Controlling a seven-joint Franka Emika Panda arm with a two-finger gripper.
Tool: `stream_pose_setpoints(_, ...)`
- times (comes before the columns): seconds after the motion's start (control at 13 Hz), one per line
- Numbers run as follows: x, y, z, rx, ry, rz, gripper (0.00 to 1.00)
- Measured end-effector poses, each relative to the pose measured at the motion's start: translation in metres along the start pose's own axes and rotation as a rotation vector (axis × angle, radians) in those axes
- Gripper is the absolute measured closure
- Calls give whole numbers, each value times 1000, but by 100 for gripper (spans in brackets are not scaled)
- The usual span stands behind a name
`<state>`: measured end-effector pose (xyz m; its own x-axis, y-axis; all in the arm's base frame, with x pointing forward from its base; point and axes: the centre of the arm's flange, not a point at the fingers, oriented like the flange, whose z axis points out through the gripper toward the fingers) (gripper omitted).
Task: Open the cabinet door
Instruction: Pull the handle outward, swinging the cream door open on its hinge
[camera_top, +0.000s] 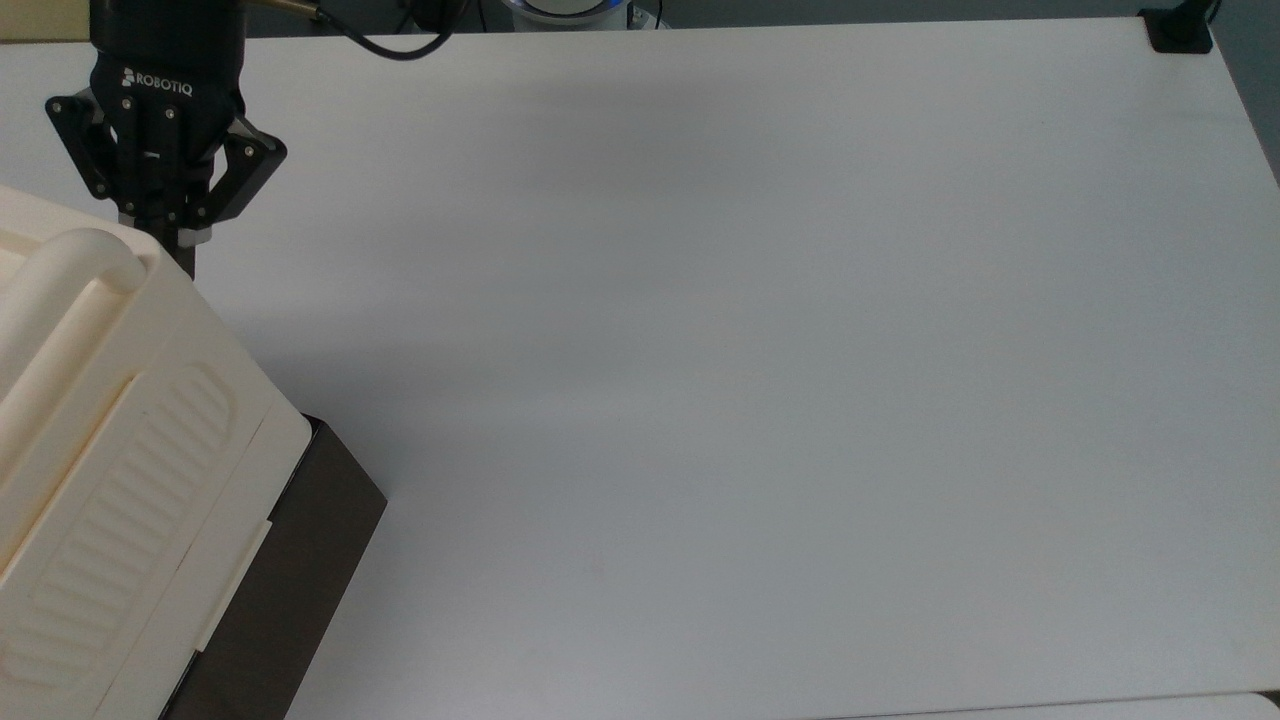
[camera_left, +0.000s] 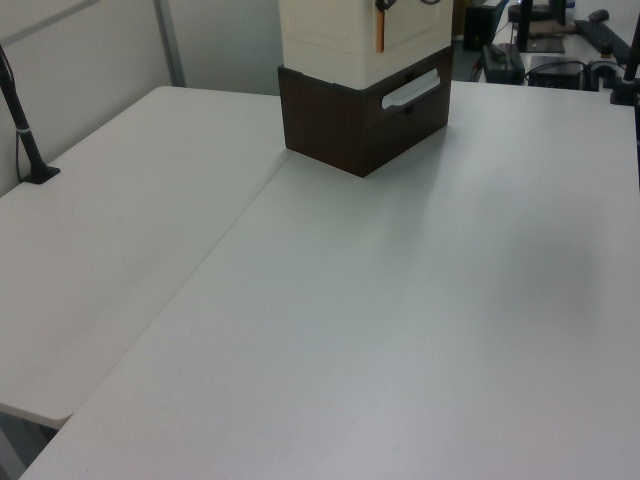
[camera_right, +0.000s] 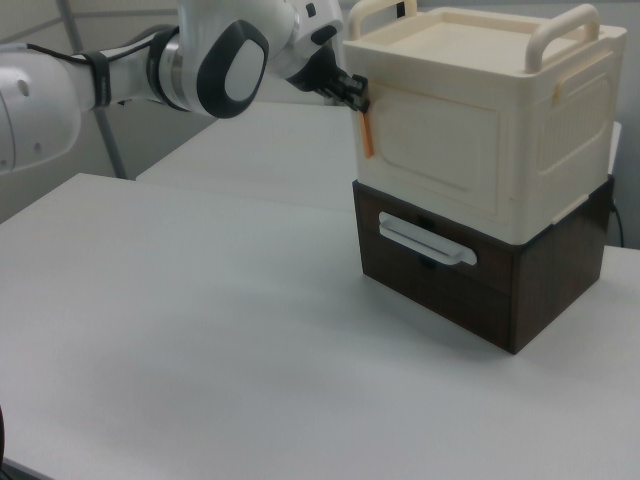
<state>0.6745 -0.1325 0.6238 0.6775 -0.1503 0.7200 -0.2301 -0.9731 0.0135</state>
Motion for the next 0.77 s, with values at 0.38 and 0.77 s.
stream_pose_setpoints(0.38,-4,3,-28,5,-162,2,86)
stream_pose_setpoints(0.77,-21,29,-46,-4,-319,15,58)
